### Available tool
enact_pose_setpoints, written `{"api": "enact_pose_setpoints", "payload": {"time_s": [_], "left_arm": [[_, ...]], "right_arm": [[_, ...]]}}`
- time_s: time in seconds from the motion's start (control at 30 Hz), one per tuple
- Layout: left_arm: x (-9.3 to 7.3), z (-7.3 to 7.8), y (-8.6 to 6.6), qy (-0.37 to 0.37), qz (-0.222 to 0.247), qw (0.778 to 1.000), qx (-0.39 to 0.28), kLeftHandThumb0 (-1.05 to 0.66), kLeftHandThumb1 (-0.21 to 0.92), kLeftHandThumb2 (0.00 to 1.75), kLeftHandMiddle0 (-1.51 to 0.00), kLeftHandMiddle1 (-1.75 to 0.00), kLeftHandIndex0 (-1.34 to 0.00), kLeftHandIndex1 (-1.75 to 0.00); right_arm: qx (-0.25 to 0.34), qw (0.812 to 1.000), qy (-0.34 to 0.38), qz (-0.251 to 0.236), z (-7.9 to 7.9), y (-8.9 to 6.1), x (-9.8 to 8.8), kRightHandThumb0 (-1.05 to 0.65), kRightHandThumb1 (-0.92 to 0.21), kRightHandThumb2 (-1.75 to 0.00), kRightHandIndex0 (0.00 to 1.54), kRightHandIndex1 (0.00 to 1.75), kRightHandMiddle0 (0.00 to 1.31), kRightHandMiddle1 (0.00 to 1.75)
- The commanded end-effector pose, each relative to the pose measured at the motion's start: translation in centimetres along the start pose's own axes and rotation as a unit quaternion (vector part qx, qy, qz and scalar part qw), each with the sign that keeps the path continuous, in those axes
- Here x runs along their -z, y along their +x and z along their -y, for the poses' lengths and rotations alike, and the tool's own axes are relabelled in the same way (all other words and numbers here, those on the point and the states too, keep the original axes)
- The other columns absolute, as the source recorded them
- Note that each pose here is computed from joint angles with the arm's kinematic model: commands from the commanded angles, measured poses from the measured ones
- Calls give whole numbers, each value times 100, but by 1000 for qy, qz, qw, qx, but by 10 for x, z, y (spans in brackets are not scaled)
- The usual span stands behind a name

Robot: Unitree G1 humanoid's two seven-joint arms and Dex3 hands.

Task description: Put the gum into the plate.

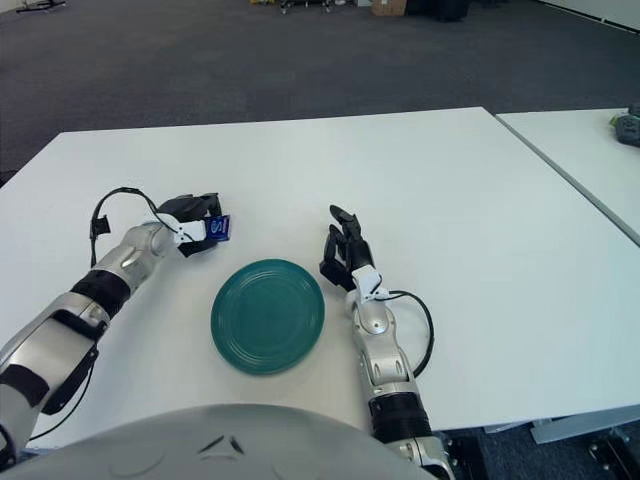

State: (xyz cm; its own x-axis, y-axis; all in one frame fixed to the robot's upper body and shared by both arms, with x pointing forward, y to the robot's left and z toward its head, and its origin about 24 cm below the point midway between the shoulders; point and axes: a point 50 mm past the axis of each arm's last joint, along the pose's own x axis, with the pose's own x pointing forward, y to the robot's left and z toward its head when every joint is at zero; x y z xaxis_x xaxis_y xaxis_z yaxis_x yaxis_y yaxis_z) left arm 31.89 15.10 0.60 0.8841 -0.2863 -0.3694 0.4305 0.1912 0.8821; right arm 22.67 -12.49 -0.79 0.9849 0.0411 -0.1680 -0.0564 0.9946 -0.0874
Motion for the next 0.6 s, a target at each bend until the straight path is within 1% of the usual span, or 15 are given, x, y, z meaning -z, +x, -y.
{"api": "enact_pose_setpoints", "payload": {"time_s": [0.0,0.13,0.27,0.33,0.37,0.4,0.43,0.5,0.57], "left_arm": [[11,21,-15,16,-14,999,40,-51,20,145,-112,-175,-70,-175],[12,14,-20,21,-6,1000,16,-51,19,146,-112,-175,-70,-175],[10,-6,-30,14,5,1000,-13,-52,19,147,-114,-175,-71,-175],[4,-21,-38,8,15,999,-33,-52,18,148,-114,-175,-71,-175],[-1,-31,-44,4,24,999,-47,-52,18,148,-115,-175,-71,-175],[-5,-39,-49,2,30,998,-56,-52,18,148,-115,-175,-71,-175],[-13,-48,-55,-2,40,997,-69,-52,18,149,-116,-175,-72,-175],[-22,-59,-64,-9,53,995,-83,-52,17,149,-116,-175,-72,-175],[-30,-65,-71,-20,69,993,-91,-52,17,150,-117,-175,-73,-175]], "right_arm": [[4,997,-6,-79,0,-11,28,-77,-92,-106,29,1,0,57],[5,997,-3,-79,0,-12,27,-78,-92,-106,31,2,0,58],[4,997,2,-75,0,-12,26,-78,-92,-106,33,2,0,58],[2,997,5,-74,-1,-12,25,-79,-92,-106,33,2,0,58],[1,997,5,-73,-2,-11,25,-79,-92,-106,33,2,0,57],[0,997,6,-73,-2,-11,25,-79,-92,-106,33,2,0,57],[-2,997,6,-72,-3,-11,25,-80,-92,-106,33,2,0,57],[-3,998,4,-70,-3,-11,25,-80,-92,-106,33,2,0,57],[-5,998,2,-66,-4,-11,25,-80,-92,-106,33,2,0,57]]}}
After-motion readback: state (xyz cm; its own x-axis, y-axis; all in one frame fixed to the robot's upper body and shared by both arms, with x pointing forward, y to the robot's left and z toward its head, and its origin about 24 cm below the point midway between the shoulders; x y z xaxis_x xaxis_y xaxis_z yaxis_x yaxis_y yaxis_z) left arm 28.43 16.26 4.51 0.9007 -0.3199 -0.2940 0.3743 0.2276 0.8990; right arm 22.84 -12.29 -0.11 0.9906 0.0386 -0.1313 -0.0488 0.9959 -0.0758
